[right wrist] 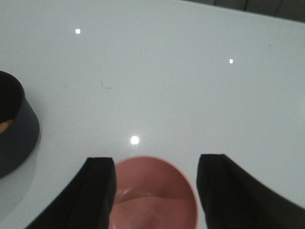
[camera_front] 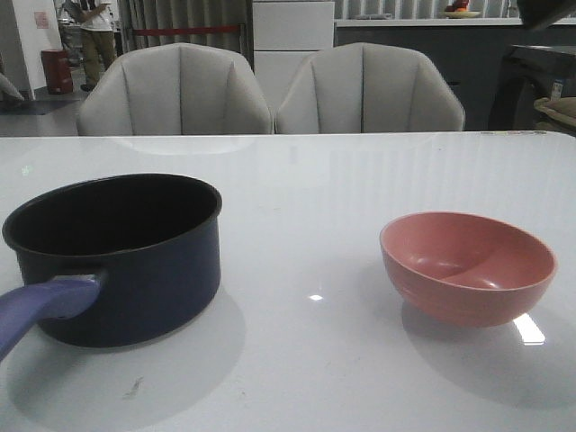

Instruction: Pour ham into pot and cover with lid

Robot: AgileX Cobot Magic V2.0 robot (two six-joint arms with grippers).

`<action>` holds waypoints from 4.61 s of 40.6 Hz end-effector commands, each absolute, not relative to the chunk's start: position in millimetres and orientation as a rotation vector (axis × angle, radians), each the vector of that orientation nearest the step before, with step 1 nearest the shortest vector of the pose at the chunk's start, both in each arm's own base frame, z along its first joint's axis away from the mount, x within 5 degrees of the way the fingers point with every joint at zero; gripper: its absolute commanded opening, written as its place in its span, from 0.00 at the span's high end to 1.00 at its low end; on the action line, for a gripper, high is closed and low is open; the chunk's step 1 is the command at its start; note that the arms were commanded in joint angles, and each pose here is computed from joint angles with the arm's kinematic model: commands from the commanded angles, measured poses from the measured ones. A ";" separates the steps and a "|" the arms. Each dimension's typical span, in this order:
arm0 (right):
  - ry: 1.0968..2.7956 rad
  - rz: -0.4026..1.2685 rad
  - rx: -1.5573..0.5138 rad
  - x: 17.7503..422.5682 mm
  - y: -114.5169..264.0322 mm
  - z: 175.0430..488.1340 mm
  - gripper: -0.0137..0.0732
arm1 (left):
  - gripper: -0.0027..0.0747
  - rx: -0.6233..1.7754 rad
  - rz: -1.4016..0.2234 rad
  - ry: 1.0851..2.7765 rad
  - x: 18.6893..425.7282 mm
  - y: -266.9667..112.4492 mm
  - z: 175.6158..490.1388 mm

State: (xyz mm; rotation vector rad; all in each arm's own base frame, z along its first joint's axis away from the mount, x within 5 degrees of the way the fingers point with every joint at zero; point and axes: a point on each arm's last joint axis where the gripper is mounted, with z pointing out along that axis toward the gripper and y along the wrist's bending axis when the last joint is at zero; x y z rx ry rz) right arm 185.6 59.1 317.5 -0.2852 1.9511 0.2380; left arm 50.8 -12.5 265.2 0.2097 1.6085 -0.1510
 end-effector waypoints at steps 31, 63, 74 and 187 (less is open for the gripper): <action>1.563 0.307 -0.277 61.6 24.5 268.7 0.43 | 0.52 0.200 -0.159 1.527 51.0 -12.5 281.9; 1.557 0.306 -0.275 61.9 24.5 268.2 0.66 | 0.12 -0.090 0.095 2.122 147.1 6.7 338.6; 1.556 0.312 -0.281 61.7 25.0 268.2 0.66 | 0.13 -0.226 0.089 2.523 221.1 11.2 317.9; 1.557 0.312 -0.281 61.7 25.0 268.1 0.66 | 0.69 -0.310 -0.146 2.988 351.0 53.5 246.2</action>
